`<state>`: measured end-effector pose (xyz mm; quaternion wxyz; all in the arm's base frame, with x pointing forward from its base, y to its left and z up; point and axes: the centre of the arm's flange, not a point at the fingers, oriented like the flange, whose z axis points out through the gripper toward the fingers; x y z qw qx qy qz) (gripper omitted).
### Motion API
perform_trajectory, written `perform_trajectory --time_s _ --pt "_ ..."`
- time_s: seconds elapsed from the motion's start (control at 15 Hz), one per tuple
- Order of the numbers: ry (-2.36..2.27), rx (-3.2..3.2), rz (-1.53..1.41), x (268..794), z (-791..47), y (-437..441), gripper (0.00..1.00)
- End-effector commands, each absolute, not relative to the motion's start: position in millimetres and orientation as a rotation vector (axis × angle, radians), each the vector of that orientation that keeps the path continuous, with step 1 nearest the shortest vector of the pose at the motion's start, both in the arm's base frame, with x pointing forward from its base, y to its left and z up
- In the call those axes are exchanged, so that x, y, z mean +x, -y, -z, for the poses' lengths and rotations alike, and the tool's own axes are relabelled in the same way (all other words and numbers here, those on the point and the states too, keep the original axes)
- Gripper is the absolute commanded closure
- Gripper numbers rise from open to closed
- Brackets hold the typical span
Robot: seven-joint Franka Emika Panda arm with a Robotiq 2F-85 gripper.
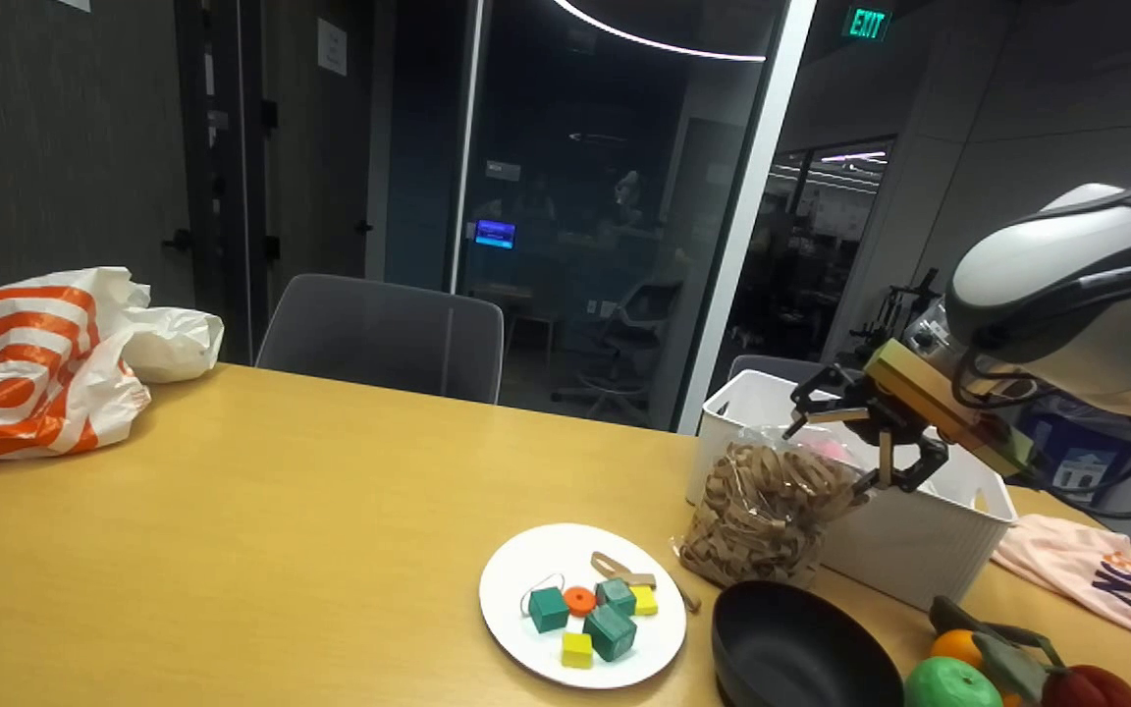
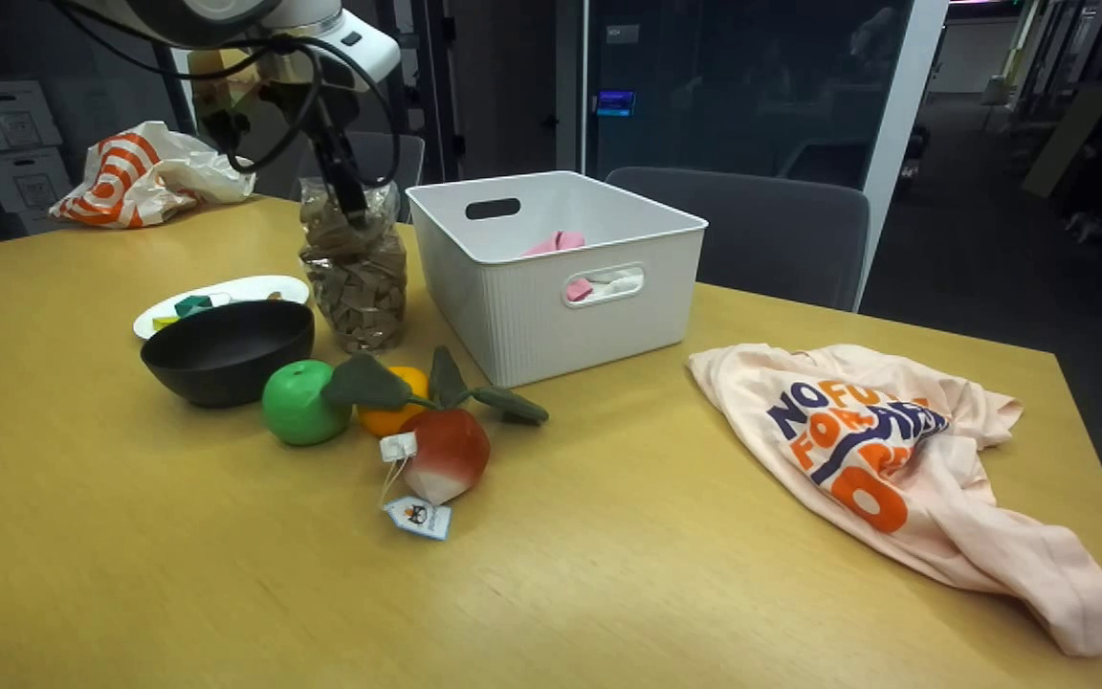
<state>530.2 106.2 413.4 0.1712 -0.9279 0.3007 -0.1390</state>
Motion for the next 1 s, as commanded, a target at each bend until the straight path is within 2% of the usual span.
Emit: perform_trajectory --time_s 0.0,0.27,0.33,0.4,0.53,0.93 --pt "-0.885 -2.672 0.384 521.4 -426.9 -113.8 0.0" --pt "-0.868 -2.78 0.341 518.2 -424.3 -118.9 0.0" --pt "-0.847 -2.802 0.335 517.3 -423.8 -120.8 0.05" --pt "-0.834 -2.818 0.331 516.6 -423.6 -122.4 0.27" --pt "-0.804 -2.839 0.331 515.4 -423.0 -125.5 0.3" --pt "-0.786 -2.845 0.341 513.6 -425.0 -127.5 0.77"
